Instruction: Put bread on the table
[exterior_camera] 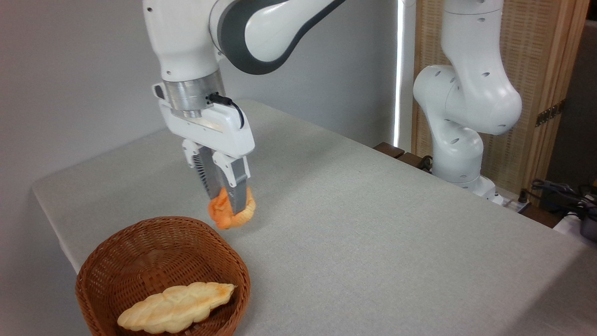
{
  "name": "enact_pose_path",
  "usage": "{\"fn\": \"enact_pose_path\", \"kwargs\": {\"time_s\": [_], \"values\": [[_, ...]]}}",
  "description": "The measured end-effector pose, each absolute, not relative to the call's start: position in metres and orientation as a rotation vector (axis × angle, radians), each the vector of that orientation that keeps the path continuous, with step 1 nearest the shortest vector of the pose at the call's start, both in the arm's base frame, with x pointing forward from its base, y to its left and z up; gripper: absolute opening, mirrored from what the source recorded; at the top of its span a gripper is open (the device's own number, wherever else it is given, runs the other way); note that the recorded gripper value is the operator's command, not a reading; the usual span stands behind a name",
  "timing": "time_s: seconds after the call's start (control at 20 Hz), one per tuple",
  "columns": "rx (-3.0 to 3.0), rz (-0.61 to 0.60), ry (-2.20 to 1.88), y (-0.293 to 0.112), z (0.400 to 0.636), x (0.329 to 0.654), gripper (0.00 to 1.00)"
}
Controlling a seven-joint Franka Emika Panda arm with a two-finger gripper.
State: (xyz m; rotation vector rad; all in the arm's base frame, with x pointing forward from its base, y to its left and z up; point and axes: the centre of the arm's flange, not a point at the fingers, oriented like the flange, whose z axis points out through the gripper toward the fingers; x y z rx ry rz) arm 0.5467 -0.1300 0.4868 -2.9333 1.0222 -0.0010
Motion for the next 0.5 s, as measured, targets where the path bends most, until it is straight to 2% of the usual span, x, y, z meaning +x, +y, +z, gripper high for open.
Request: {"fn": "enact_pose_path", "kwargs": {"time_s": [0.15, 0.25, 0.5], "values": [[-2.901, 0.048, 1.114, -0.135, 0.474, 0.532, 0.71], [-2.892, 0.067, 1.138, -0.14, 0.468, 0.527, 1.0], [-2.883, 0.096, 1.163, -0.148, 0.459, 0.522, 1.0]]}}
